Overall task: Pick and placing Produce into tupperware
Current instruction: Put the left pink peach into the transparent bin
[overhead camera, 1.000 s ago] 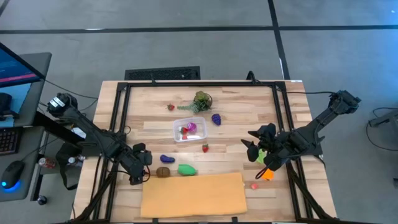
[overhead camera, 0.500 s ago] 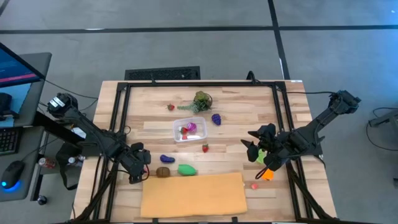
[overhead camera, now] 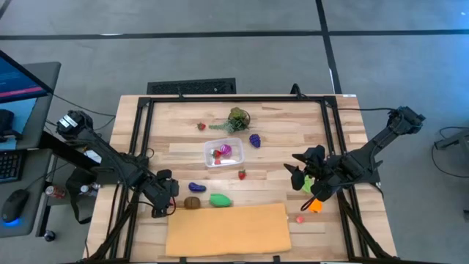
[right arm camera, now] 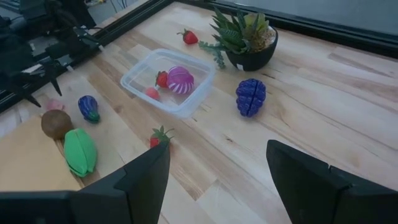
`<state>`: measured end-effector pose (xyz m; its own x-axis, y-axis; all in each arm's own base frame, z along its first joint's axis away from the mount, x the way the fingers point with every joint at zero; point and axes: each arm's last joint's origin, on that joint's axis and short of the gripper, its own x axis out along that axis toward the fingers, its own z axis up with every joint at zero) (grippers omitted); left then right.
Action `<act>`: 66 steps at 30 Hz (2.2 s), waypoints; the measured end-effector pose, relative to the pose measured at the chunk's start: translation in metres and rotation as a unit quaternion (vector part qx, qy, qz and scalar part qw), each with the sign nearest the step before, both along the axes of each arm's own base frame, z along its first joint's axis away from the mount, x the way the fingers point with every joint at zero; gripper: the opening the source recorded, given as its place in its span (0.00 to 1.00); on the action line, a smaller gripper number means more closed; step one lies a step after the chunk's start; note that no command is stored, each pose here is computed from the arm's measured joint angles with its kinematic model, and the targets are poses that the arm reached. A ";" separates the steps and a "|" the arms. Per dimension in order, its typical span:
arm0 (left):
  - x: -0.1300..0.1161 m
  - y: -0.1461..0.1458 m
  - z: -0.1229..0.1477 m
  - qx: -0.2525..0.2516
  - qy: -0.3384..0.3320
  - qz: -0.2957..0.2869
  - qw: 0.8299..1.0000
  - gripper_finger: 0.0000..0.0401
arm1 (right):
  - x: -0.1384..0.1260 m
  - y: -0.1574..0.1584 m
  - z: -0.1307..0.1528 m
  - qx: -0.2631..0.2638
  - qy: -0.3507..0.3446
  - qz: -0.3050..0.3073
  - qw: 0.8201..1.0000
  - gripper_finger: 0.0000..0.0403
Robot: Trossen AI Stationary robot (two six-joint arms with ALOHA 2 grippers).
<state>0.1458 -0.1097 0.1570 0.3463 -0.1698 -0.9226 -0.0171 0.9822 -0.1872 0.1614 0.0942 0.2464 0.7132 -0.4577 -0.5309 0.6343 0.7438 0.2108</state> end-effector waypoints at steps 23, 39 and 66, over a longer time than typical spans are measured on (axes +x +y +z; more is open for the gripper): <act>0.006 -0.004 -0.017 0.026 0.030 0.008 0.999 0.41 | 0.000 0.000 0.000 0.002 -0.002 0.000 1.000 0.65; 0.007 -0.005 -0.016 0.015 0.027 0.035 0.999 0.28 | 0.000 0.000 0.000 0.002 -0.002 0.000 1.000 0.65; 0.064 0.028 0.061 0.147 -0.069 0.053 0.985 0.28 | 0.003 -0.005 0.000 0.000 -0.001 -0.016 1.000 0.65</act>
<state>0.2095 -0.0812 0.2180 0.4733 0.1416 -0.8695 -0.1162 0.9884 0.0977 0.1645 0.0889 0.2464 0.6985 -0.4804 -0.5305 0.6580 0.7226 0.2119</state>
